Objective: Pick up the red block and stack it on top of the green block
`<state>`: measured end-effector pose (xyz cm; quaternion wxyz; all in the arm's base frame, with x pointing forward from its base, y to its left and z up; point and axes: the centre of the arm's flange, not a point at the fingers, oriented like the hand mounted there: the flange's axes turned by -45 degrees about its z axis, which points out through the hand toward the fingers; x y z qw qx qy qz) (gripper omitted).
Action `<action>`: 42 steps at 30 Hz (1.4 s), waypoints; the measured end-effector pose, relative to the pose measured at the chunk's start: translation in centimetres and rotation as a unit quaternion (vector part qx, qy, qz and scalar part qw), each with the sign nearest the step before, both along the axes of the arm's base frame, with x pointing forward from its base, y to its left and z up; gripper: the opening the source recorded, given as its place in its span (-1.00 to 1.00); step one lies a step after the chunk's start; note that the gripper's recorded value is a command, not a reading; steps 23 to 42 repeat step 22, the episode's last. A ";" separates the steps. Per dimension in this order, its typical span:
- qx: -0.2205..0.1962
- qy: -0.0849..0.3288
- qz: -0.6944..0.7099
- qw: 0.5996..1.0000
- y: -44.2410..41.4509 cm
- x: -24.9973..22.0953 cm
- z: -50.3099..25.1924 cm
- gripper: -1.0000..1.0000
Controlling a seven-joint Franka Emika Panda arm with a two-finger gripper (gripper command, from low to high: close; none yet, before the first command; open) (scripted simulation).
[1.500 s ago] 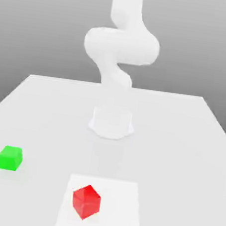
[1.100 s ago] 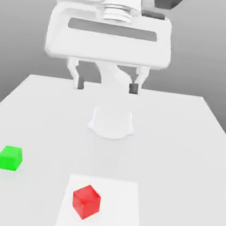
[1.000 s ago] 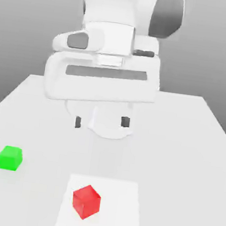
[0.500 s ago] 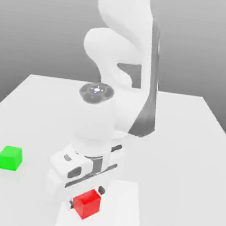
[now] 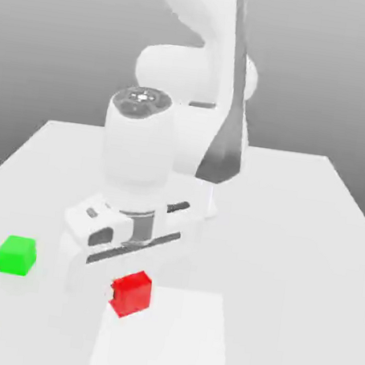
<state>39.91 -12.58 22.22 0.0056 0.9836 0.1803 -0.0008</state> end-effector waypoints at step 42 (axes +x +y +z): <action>0.006 -0.002 -0.422 0.907 -16.3 -12.0 -3.9 1.00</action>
